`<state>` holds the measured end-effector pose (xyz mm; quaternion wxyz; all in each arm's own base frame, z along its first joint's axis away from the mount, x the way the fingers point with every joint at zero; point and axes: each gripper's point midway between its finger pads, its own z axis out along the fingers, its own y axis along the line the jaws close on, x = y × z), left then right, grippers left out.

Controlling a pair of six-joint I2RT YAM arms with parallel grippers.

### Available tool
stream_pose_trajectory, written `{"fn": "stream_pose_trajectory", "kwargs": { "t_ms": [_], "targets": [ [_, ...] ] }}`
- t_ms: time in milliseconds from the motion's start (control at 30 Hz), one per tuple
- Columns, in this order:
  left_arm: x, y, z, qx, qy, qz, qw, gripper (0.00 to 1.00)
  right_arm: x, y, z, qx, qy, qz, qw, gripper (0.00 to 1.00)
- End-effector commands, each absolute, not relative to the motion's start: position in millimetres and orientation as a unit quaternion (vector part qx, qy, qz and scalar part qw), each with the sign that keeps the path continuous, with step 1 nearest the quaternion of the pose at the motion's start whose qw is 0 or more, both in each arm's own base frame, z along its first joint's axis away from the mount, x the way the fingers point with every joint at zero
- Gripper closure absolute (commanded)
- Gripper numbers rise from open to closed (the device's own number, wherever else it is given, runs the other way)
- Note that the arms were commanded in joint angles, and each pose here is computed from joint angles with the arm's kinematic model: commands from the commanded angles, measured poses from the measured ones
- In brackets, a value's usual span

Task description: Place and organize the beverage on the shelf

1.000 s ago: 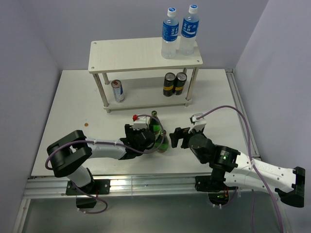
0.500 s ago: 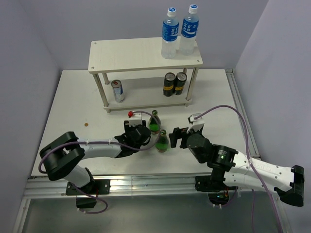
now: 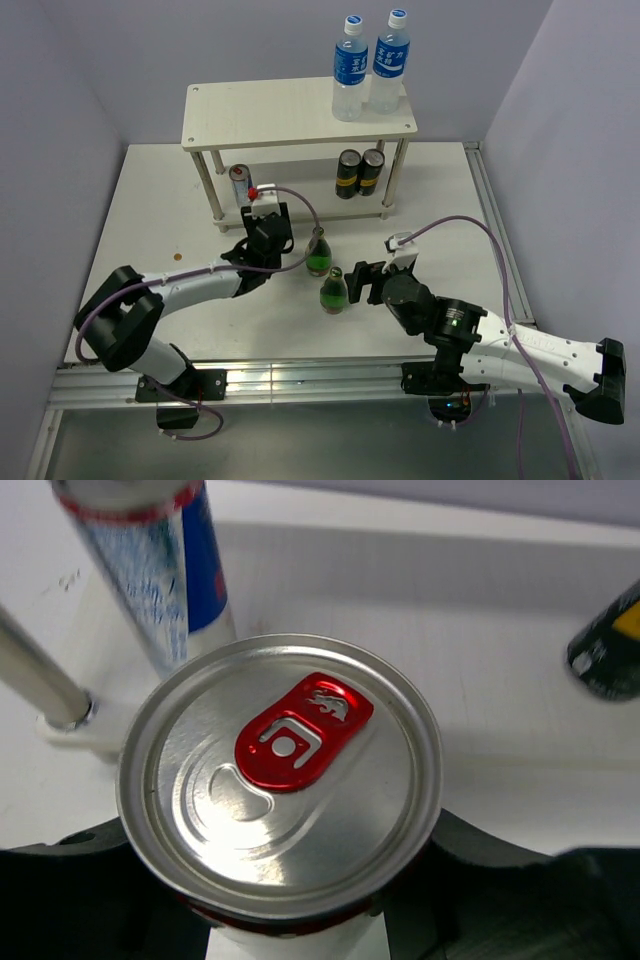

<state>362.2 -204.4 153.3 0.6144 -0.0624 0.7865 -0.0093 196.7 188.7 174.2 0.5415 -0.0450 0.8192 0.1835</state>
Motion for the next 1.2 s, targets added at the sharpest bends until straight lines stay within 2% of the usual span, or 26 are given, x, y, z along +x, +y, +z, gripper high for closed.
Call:
{"fn": "stream_pose_trajectory", "kwargs": {
  "t_ms": [0, 167, 500, 867, 967, 1067, 1100, 1133, 1167],
  "targets": [
    [397.1, -219.1, 218.9, -0.090, 0.721, -0.045, 0.685, 1.00, 200.8, 188.5, 174.1, -0.035, 0.814, 0.184, 0.550, 0.04],
    [431.6, -228.3, 229.2, -0.090, 0.702, -0.026, 0.706, 1.00, 201.7, 187.7, 172.4, -0.035, 0.813, 0.182, 0.552, 0.04],
    [495.6, -224.7, 203.8, -0.110, 0.697, 0.018, 0.709, 1.00, 203.9, 190.0, 171.5, -0.042, 0.814, 0.180, 0.551, 0.04],
    [517.8, -206.0, 175.4, -0.111, 0.714, 0.024, 0.691, 0.99, 206.8, 193.2, 169.2, -0.045, 0.816, 0.178, 0.549, 0.04],
    [516.7, -203.3, 170.5, -0.110, 0.714, 0.021, 0.691, 0.93, 207.6, 193.7, 168.6, -0.046, 0.817, 0.175, 0.548, 0.04],
    [516.7, -203.3, 166.3, -0.108, 0.718, 0.016, 0.688, 0.80, 208.2, 193.0, 168.7, -0.045, 0.816, 0.174, 0.549, 0.04],
    [516.4, -204.7, 164.6, -0.106, 0.720, 0.014, 0.686, 0.68, 208.2, 192.9, 167.6, -0.045, 0.817, 0.173, 0.548, 0.04],
    [516.1, -204.1, 161.2, -0.104, 0.723, 0.016, 0.682, 0.61, 208.2, 192.9, 167.6, -0.045, 0.817, 0.173, 0.548, 0.04],
    [515.4, -205.9, 160.4, -0.101, 0.725, 0.012, 0.681, 0.48, 208.0, 192.8, 167.4, -0.044, 0.817, 0.173, 0.548, 0.04]
  ]
}}
